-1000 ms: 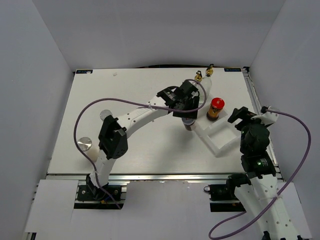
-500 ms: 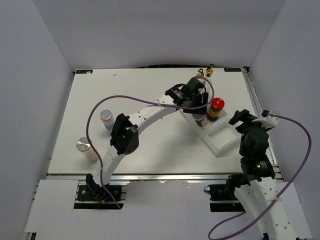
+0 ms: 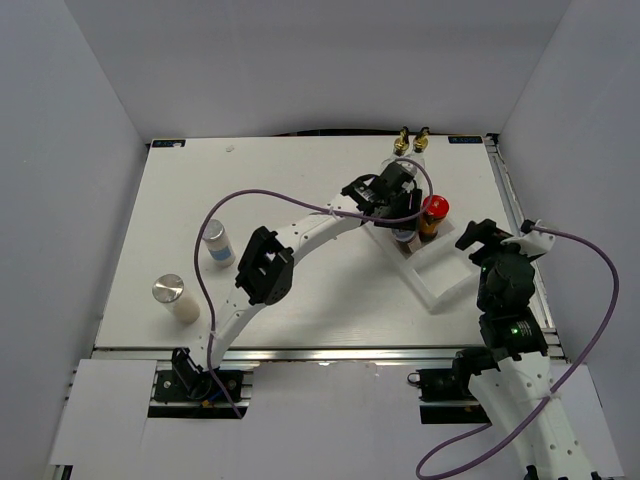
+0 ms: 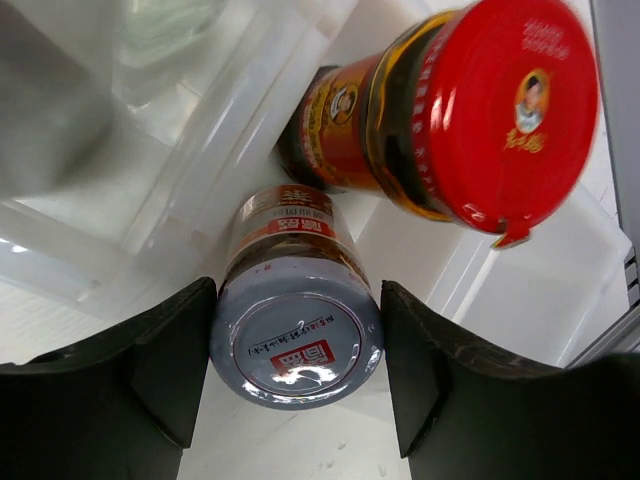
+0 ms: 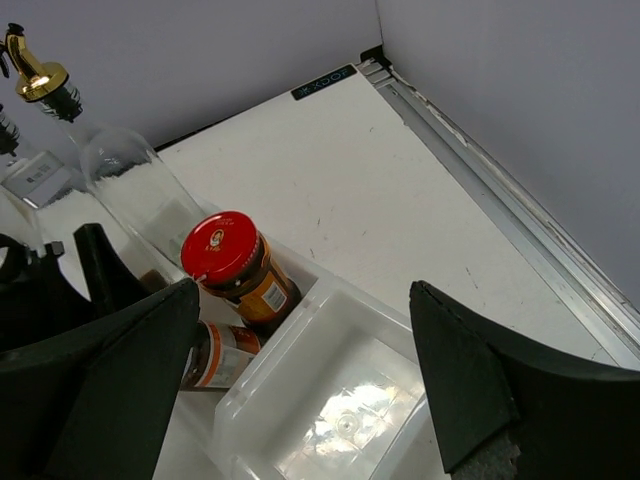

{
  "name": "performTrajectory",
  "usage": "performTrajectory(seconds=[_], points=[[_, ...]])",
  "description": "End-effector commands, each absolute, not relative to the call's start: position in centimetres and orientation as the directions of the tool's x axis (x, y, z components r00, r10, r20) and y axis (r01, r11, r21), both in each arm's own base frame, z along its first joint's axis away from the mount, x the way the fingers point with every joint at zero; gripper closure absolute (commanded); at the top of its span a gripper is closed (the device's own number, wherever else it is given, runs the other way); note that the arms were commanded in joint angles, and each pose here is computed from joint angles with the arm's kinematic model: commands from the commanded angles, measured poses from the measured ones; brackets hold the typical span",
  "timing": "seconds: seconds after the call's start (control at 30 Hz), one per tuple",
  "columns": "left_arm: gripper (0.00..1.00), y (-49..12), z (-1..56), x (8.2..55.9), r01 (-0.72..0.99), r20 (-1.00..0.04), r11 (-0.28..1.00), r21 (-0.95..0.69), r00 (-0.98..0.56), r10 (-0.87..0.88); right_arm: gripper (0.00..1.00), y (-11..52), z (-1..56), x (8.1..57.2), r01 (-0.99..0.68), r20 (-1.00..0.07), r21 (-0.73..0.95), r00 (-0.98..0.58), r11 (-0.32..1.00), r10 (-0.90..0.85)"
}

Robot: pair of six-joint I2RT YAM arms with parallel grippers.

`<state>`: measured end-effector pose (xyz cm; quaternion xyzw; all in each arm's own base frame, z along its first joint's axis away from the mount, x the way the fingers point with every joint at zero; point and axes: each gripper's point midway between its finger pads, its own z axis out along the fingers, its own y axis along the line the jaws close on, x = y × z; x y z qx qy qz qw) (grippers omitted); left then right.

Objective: Organize the condiment bottles

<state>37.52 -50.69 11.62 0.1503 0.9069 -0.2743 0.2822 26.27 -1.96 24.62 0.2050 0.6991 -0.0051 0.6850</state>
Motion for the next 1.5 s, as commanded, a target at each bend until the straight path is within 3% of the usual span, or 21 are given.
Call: performTrajectory(seconds=[0.0,0.17,0.27,0.33,0.4,0.47,0.5,0.83,1.03,1.17,1.23,1.27,1.3,1.47], points=[[0.98,-51.8,16.8,39.1,0.463,-0.672,0.756,-0.463,-0.740,0.042,0.11,-1.9,25.8,26.6,0.276,-0.952,0.306,0.075,0.911,0.297],[0.60,-51.5,15.6,39.0,0.454,-0.664,0.771,-0.447,-0.745,0.053,0.11,-1.8,25.7,26.8,0.273,-0.954,0.299,0.064,0.914,0.293],[0.46,-51.2,16.0,39.2,0.452,-0.669,0.774,-0.443,-0.741,0.049,0.11,-1.7,25.5,27.0,0.276,-0.957,0.290,0.054,0.916,0.287],[0.43,-51.1,16.1,39.1,0.452,-0.673,0.778,-0.437,-0.738,0.050,0.11,-1.6,25.4,27.1,0.273,-0.956,0.293,0.050,0.917,0.290],[0.28,-50.9,16.6,38.8,0.454,-0.673,0.776,-0.439,-0.738,0.051,0.10,-1.4,25.2,27.2,0.265,-0.957,0.289,0.041,0.920,0.289],[0.19,-50.7,17.1,38.8,0.456,-0.678,0.775,-0.438,-0.733,0.049,0.11,-1.4,25.2,27.3,0.264,-0.957,0.288,0.037,0.921,0.288],[0.02,-50.6,17.2,38.7,0.457,-0.678,0.775,-0.436,-0.733,0.051,0.11,-1.4,25.3,27.3,0.266,-0.957,0.288,0.038,0.920,0.288],[0.02,-50.6,20.3,37.7,0.481,-0.717,0.771,-0.418,-0.695,0.045,0.11,-1.1,25.7,27.2,0.240,-0.960,0.279,0.034,0.930,0.279],[0.02,-49.6,23.2,35.5,0.511,-0.758,0.780,-0.361,-0.648,0.073,0.11,1.0,26.6,27.2,0.115,-0.971,0.238,0.000,0.965,0.239],[0.02,-46.9,23.8,32.9,0.509,-0.768,0.807,-0.299,-0.631,0.113,0.11,4.3,27.3,27.1,-0.081,-0.979,0.206,-0.029,0.975,0.204],[0.02,-44.3,20.9,31.9,0.472,-0.751,0.847,-0.246,-0.645,0.142,0.10,5.5,27.6,27.0,-0.157,-0.983,0.186,-0.035,0.970,0.183],[0.02,-42.5,23.1,31.4,0.446,-0.773,0.857,-0.257,-0.627,0.095,0.11,6.9,27.6,27.0,-0.235,-0.986,0.167,-0.048,0.958,0.160],[0.02,-40.5,20.7,30.7,0.413,-0.753,0.885,-0.216,-0.647,0.118,0.11,7.9,27.7,26.8,-0.293,-0.988,0.155,-0.054,0.944,0.146],[0.02,-30.3,21.7,31.2,0.145,-0.790,0.981,-0.128,-0.614,-0.013,0.11,12.9,27.1,26.5,-0.549,-0.987,0.155,-0.117,0.821,0.109]])
